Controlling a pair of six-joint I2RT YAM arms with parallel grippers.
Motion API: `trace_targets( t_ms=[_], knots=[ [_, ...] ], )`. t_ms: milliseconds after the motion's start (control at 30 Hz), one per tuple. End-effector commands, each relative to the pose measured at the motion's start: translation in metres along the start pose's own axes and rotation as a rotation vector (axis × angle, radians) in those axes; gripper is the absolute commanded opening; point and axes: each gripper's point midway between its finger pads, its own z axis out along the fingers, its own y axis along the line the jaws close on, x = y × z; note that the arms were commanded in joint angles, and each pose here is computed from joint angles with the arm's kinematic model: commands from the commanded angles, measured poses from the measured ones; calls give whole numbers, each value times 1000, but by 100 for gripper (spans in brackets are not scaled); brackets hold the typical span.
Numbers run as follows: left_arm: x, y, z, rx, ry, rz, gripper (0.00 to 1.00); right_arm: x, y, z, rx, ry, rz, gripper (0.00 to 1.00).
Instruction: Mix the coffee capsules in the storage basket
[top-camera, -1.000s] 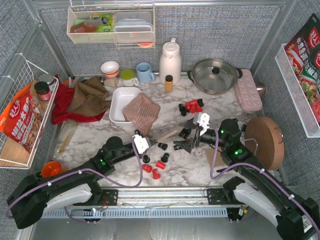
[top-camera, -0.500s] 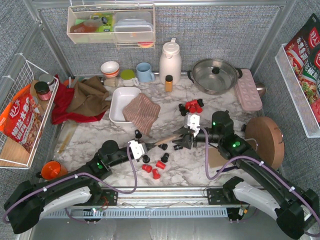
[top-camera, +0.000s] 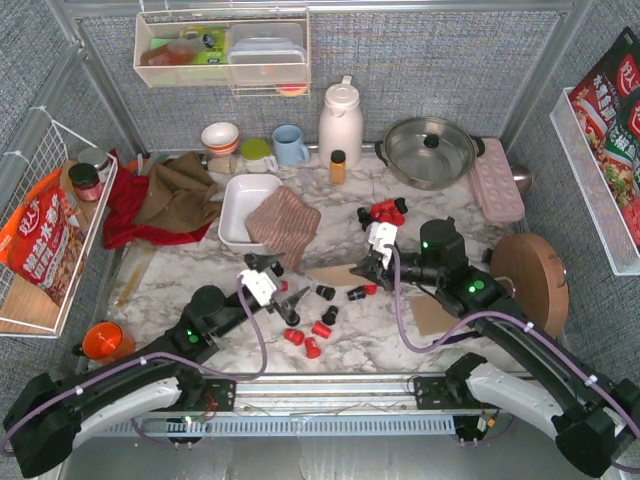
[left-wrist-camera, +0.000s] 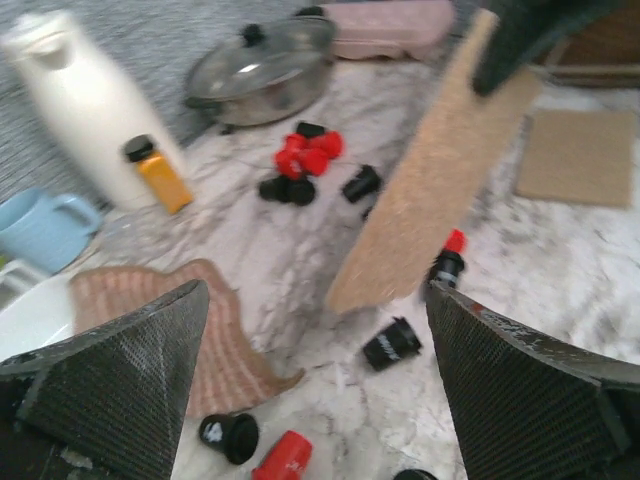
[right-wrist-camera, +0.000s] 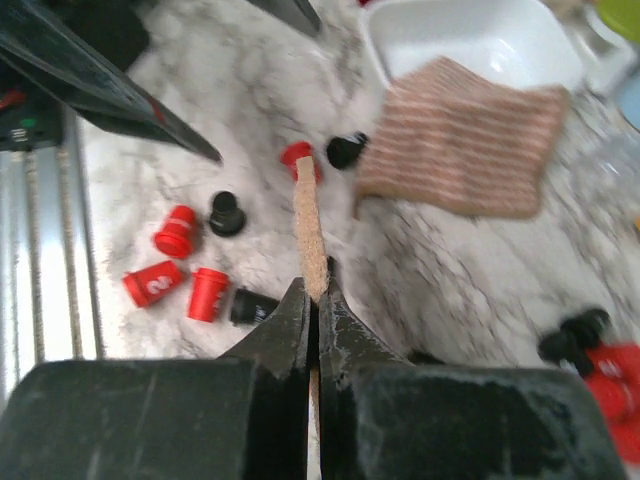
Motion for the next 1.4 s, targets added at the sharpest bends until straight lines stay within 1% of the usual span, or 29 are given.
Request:
trace_targets(
  t_ms=[0,33,100,200,267,300,433,533,667,800,900,1000,1033,1067,1133,1233,1300,1367],
  knots=[
    [-12,56,-17,-337,-29,-112,99,9,-55,-23,385,57,83,0],
    [-12,67,-24,-408,-22,-136,99,16,-77,-39,544,89,102,0],
    [-10,83,-37,-527,-5,-179,99,28,-103,-71,784,141,131,0],
    [-3,100,-54,-664,42,-236,99,44,-130,-122,1130,196,162,0],
    [2,109,-66,-750,73,-290,99,49,-137,-147,1286,204,165,0],
    [3,112,-71,-787,85,-312,99,51,-139,-155,1336,212,156,0],
    [11,118,-84,-866,120,-346,99,59,-151,-177,1500,264,108,0],
    [15,120,-88,-894,131,-356,99,68,-167,-182,1569,338,87,0],
    [18,119,-89,-896,156,-361,99,91,-193,-188,1629,541,59,0],
    [20,116,-87,-880,178,-364,99,135,-214,-191,1669,738,67,0],
    [20,115,-86,-871,175,-369,99,168,-221,-190,1675,843,84,0],
    [20,115,-85,-868,168,-372,99,192,-226,-187,1673,902,98,0],
    [20,114,-85,-867,169,-371,99,197,-227,-186,1674,907,111,8],
    [20,114,-84,-865,170,-370,99,203,-226,-184,1665,910,128,26],
    [22,113,-83,-860,178,-368,99,211,-225,-180,1645,903,170,51],
    [24,113,-80,-859,189,-364,99,215,-222,-178,1629,885,209,80],
    [25,113,-79,-859,196,-362,99,211,-219,-179,1625,856,231,94],
    [25,114,-76,-860,199,-361,99,203,-215,-179,1614,805,268,98]
  ],
)
